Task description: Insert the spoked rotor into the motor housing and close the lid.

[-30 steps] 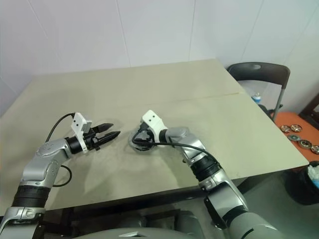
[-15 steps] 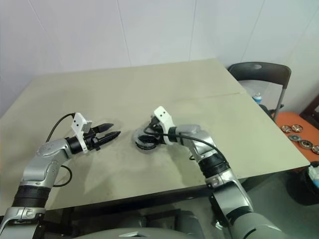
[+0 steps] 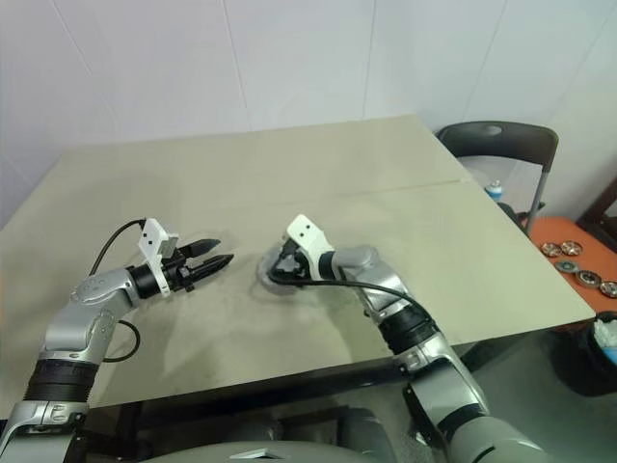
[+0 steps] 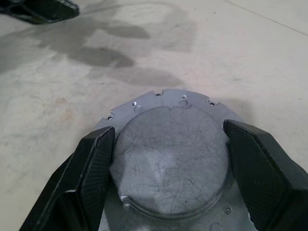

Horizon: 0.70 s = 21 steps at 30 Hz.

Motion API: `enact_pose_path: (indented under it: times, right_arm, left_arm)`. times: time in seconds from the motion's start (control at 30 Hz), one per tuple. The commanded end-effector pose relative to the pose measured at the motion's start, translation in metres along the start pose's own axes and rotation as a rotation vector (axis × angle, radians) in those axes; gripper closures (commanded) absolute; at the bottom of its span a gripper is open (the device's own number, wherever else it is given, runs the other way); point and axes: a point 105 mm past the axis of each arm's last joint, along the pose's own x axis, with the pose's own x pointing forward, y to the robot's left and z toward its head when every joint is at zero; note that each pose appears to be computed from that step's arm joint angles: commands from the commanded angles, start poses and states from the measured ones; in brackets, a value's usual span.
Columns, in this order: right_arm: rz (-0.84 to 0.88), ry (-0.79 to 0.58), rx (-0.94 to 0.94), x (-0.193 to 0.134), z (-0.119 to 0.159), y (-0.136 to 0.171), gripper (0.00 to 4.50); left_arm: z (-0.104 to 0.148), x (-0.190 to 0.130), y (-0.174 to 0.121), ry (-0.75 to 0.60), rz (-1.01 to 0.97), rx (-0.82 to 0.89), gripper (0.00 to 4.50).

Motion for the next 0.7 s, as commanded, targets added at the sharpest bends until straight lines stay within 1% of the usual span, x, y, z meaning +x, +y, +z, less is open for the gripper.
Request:
enact_pose_path:
  times: [0.03, 0.17, 0.27, 0.57, 0.7]
  right_arm:
    - [-0.037, -0.014, -0.015, -0.001, 0.005, -0.005, 1.28]
    - [-0.034, 0.025, -0.025, -0.003, -0.003, -0.006, 1.28]
    - [-0.019, 0.115, -0.032, -0.005, -0.020, -0.007, 1.28]
    - [0.004, 0.186, -0.023, -0.014, -0.040, -0.008, 1.28]
    - [0.018, 0.242, -0.016, -0.014, -0.053, -0.005, 1.28]
  left_arm:
    - [0.011, 0.002, -0.002, -0.027, -0.011, 0.040, 1.75]
    - [0.011, 0.002, -0.003, -0.028, -0.012, 0.039, 1.75]
    - [0.010, 0.002, -0.004, -0.025, -0.015, 0.037, 1.75]
    - [0.010, 0.005, -0.007, -0.025, -0.026, 0.036, 1.75]
    - [0.010, 0.008, -0.009, -0.024, -0.038, 0.033, 1.75]
